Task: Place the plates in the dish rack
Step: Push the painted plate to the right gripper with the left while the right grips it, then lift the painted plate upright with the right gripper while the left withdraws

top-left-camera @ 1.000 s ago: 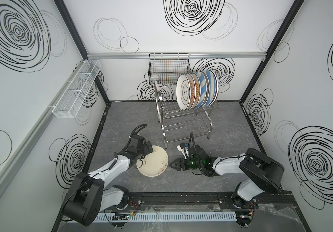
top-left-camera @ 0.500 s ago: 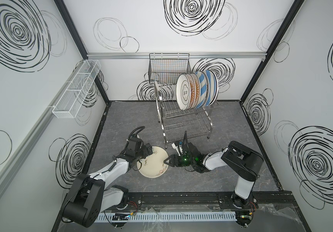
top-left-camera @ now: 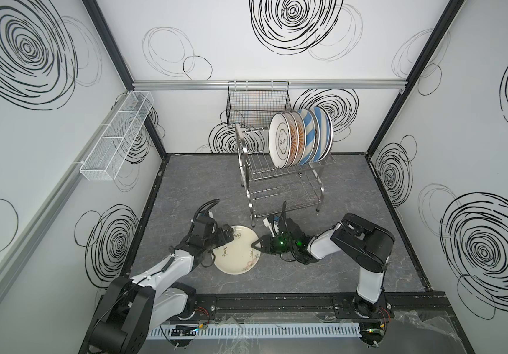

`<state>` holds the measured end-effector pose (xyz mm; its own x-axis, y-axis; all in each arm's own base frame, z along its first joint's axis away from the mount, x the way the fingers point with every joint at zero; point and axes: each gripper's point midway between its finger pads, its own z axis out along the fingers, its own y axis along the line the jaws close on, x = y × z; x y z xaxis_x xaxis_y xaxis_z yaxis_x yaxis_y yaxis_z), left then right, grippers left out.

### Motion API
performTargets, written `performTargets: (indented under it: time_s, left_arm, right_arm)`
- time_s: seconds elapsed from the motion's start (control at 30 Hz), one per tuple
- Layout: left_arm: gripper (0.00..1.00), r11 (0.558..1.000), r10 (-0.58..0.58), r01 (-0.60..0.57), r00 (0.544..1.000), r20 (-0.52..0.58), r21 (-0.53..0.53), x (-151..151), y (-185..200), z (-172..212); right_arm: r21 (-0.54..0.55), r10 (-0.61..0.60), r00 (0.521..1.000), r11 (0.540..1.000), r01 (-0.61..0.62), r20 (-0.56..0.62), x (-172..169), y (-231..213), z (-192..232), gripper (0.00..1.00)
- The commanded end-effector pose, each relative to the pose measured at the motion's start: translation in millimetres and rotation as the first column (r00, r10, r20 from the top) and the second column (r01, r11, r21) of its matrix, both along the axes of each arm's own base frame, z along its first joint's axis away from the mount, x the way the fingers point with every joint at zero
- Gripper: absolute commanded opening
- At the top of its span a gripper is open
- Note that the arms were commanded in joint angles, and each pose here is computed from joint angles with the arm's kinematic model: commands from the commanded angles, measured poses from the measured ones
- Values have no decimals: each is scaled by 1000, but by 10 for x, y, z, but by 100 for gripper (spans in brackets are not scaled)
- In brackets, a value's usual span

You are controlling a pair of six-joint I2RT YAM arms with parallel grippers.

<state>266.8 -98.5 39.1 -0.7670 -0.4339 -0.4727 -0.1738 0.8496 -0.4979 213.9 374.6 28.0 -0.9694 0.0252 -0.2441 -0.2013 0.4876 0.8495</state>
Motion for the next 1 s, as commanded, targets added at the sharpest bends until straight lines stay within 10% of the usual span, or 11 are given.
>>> performTargets:
  time_s: [0.0, 0.5, 0.97]
  left_arm:
    - [96, 996, -41, 43, 999, 29, -78, -3, -178, 135]
    - [96, 996, -65, 70, 995, 81, -51, 28, -252, 435]
    - [96, 989, -146, 141, 968, 203, 42, 416, -52, 1537]
  right_arm:
    - [-1, 6, 1000, 1000, -6, -1, -21, 23, -8, 28]
    - [-2, -33, 998, 999, 33, 54, -43, -135, 299, 1]
    - [-146, -79, 955, 981, 125, 285, -226, -817, 1110, 0]
